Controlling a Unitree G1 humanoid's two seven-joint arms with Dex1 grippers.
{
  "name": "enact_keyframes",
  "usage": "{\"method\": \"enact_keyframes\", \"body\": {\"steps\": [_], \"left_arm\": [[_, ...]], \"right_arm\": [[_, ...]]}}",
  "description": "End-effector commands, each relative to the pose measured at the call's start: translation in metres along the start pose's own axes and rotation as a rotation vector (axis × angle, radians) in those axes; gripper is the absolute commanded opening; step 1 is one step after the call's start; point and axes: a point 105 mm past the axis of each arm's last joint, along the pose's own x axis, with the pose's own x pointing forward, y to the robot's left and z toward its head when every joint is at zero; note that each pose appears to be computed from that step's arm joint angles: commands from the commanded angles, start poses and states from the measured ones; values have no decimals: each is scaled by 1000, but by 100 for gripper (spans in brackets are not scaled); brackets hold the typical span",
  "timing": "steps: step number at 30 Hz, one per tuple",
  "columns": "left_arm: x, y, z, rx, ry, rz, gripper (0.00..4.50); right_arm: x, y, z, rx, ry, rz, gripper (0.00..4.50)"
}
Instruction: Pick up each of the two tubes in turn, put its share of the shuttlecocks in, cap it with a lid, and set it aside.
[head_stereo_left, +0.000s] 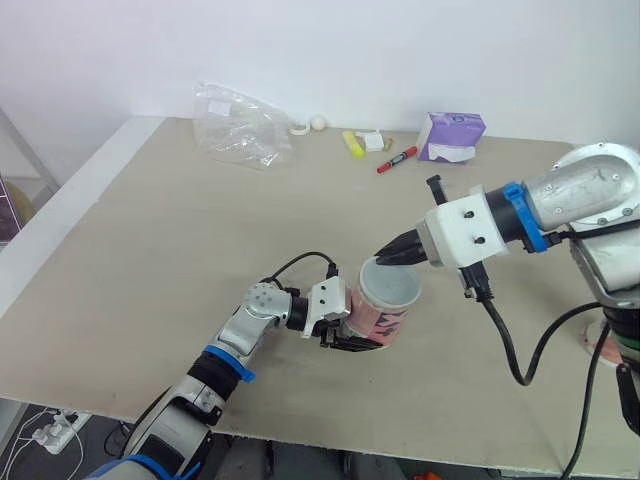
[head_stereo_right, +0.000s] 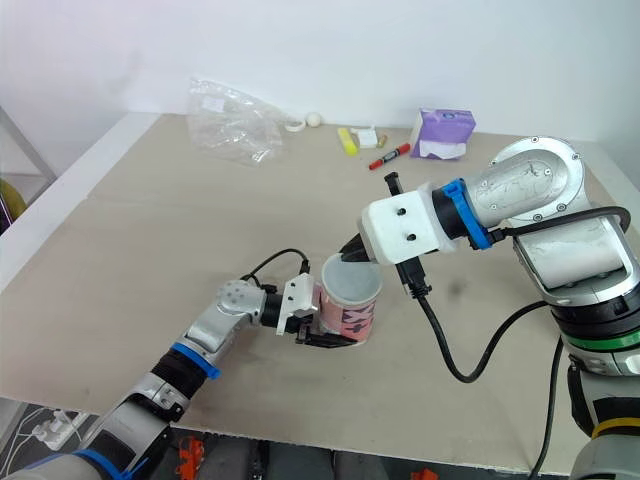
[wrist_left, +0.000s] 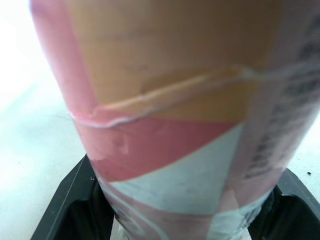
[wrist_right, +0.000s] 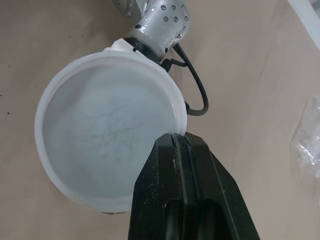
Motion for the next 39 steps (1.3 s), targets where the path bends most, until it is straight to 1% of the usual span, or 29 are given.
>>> {"method": "enact_keyframes", "body": {"steps": [1, 3, 5, 9, 12, 15, 18, 19, 20, 24, 28, 34, 39], "left_arm": [[-7, 3, -15, -37, 63, 45, 286], [-7, 2, -15, -39, 65, 46, 286], [-7, 2, -16, -41, 65, 46, 286], [-7, 1, -16, -45, 66, 46, 286], [-6, 2, -15, -45, 65, 47, 286], [-7, 3, -14, -47, 61, 52, 286], [-7, 4, -13, -51, 55, 55, 286], [-6, 4, -13, -52, 53, 54, 286], [-6, 4, -12, -53, 51, 54, 286], [-4, 4, -11, -55, 51, 47, 286], [-4, 6, -10, -56, 52, 52, 286], [-5, 9, -9, -55, 52, 64, 286], [-5, 9, -9, -55, 54, 69, 286]], "right_arm": [[-4, 3, 1, 2, 7, 17, 32], [-4, 1, 1, -5, 4, 1, 94], [-6, -3, 2, -11, 0, -29, 175], [-16, -13, 5, 24, -24, -101, 175], [-29, -21, 9, 116, -83, -175, 175], [-38, -20, 14, 199, -136, -205, 175], [-35, -10, 20, 313, -229, -182, 100], [-33, -7, 20, 342, -242, -180, 40], [-30, -4, 19, 357, -242, -172, 19], [-7, 15, 10, 413, -204, -98, 19], [6, 24, -3, 399, -126, -51, 19], [15, 32, -20, 392, -23, 13, 19], [22, 39, -31, 431, 10, 60, 19]]}}
